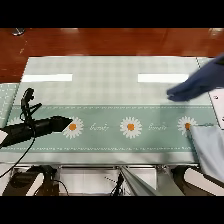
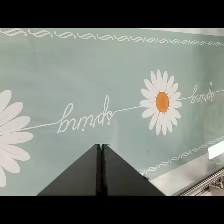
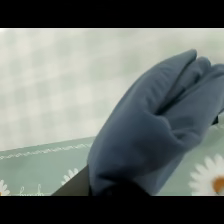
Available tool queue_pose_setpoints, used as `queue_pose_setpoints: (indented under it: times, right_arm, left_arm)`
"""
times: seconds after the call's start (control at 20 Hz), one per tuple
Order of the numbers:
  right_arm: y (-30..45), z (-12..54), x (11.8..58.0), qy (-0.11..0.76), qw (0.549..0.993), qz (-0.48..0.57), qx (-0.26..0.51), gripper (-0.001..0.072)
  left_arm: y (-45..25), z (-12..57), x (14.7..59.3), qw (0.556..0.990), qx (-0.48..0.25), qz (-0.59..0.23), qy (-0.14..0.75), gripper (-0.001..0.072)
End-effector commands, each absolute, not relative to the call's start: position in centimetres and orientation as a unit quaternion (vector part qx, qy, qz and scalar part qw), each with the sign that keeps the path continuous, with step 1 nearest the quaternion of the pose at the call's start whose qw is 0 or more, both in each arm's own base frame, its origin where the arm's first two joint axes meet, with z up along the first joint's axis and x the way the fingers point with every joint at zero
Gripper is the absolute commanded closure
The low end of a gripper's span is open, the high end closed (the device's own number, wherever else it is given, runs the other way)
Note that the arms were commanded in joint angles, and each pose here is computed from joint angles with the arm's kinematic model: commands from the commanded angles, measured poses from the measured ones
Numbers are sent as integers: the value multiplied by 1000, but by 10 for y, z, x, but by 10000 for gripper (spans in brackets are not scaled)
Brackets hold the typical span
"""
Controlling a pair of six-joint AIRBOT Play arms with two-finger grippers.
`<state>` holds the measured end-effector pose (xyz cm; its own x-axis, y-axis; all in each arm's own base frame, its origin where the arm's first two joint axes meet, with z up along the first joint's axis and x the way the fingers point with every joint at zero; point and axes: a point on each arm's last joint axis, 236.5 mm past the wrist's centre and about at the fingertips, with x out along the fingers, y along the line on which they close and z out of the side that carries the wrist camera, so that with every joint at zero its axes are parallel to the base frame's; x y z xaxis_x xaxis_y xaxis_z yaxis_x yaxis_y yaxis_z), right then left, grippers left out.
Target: Fold the shirts.
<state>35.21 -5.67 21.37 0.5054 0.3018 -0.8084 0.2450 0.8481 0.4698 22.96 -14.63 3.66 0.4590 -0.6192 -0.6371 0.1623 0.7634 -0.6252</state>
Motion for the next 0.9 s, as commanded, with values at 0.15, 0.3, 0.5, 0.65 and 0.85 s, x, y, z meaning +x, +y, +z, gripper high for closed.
queue_pose_setpoints:
  times: [0.15, 0.3, 0.5, 0.65, 0.85]
  right_arm:
    - [-142, 223, 237, 492, 790, -181, 318, 687]
    - [-160, 209, 180, 487, 762, -280, 322, 687]
    - [-169, 182, 92, 484, 685, -431, 333, 685]
    - [-165, 170, 39, 482, 625, -523, 321, 646]
    - [-172, 159, 33, 469, 610, -549, 325, 79]
  left_arm:
    - [-146, 36, 230, 818, -247, -239, 462, 680]
    - [-146, 36, 230, 818, -247, -239, 462, 680]
    - [-145, 37, 231, 820, -247, -237, 459, 680]
    - [-145, 37, 231, 820, -247, -237, 459, 680]
    - [-146, 36, 230, 816, -249, -238, 464, 680]
